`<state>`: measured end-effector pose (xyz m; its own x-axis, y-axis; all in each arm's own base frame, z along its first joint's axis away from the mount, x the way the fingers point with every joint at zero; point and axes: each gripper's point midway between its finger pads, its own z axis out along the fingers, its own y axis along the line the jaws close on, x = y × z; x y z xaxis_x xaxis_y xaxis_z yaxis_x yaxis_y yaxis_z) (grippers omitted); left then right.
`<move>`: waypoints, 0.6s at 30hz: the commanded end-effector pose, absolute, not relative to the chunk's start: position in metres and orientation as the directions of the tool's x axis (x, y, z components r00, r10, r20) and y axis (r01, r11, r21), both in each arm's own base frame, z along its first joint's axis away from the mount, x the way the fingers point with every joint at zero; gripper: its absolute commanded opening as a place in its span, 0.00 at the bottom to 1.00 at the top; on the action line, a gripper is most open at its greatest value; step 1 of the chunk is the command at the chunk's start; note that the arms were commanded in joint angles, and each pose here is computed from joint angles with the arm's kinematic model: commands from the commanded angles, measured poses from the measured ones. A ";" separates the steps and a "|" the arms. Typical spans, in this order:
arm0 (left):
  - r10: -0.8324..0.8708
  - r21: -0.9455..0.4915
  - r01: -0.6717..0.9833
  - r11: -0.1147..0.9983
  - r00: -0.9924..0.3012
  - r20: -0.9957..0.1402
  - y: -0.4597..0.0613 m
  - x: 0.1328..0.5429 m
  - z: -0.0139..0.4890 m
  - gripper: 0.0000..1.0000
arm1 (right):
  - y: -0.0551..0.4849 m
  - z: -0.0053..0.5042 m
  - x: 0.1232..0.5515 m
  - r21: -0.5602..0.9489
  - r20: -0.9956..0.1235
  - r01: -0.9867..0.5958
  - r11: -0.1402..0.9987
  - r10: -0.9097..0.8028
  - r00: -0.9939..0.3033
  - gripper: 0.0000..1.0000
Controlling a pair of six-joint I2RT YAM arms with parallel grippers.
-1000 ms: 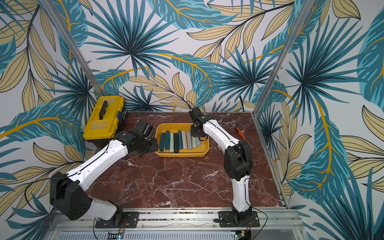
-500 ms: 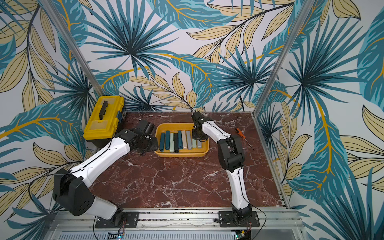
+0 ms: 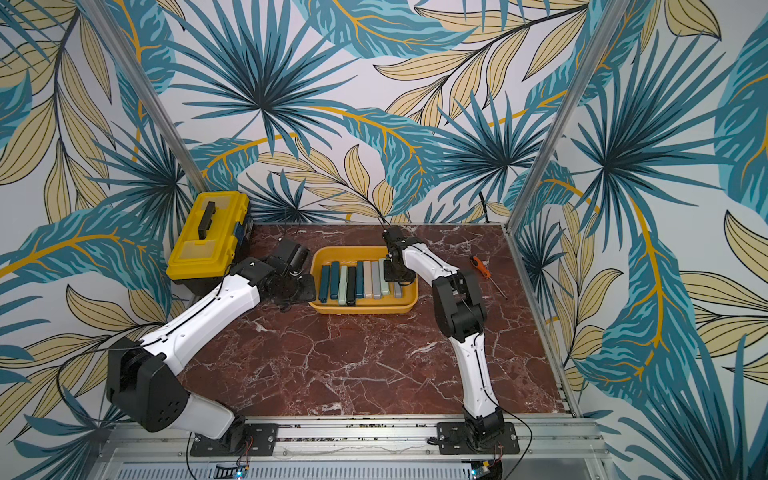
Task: Put the pruning pliers into the storage box
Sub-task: Place the pruning pliers in the storage box.
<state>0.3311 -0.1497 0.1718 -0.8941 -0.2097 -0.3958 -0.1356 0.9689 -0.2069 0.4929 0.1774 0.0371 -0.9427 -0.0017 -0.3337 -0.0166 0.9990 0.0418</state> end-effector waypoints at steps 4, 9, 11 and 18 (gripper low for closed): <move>-0.224 -0.216 -0.141 0.966 -0.873 -0.433 -0.145 0.333 0.186 0.53 | 0.178 0.051 0.496 0.040 -0.344 -0.014 0.999 0.000 -0.939 0.53; -0.224 -0.228 -0.133 0.965 -0.867 -0.444 -0.145 0.332 0.190 0.53 | 0.170 0.090 0.499 0.012 -0.398 -0.014 1.000 -0.009 -0.917 0.53; -0.214 -0.224 -0.121 0.967 -0.864 -0.456 -0.145 0.332 0.193 0.53 | 0.166 0.110 0.497 -0.002 -0.416 -0.008 1.000 -0.008 -0.909 0.53; -0.187 -0.232 -0.074 0.970 -0.839 -0.511 -0.147 0.338 0.213 0.53 | 0.142 0.187 0.476 -0.050 -0.515 0.011 0.999 -0.016 -0.857 0.53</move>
<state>0.3299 -0.1468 0.1863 -0.8782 -0.1933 -0.4375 -0.1088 0.9714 -0.2109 0.4909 0.1590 0.1442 -0.8842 -0.0008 -0.4672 0.0012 1.0000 -0.0041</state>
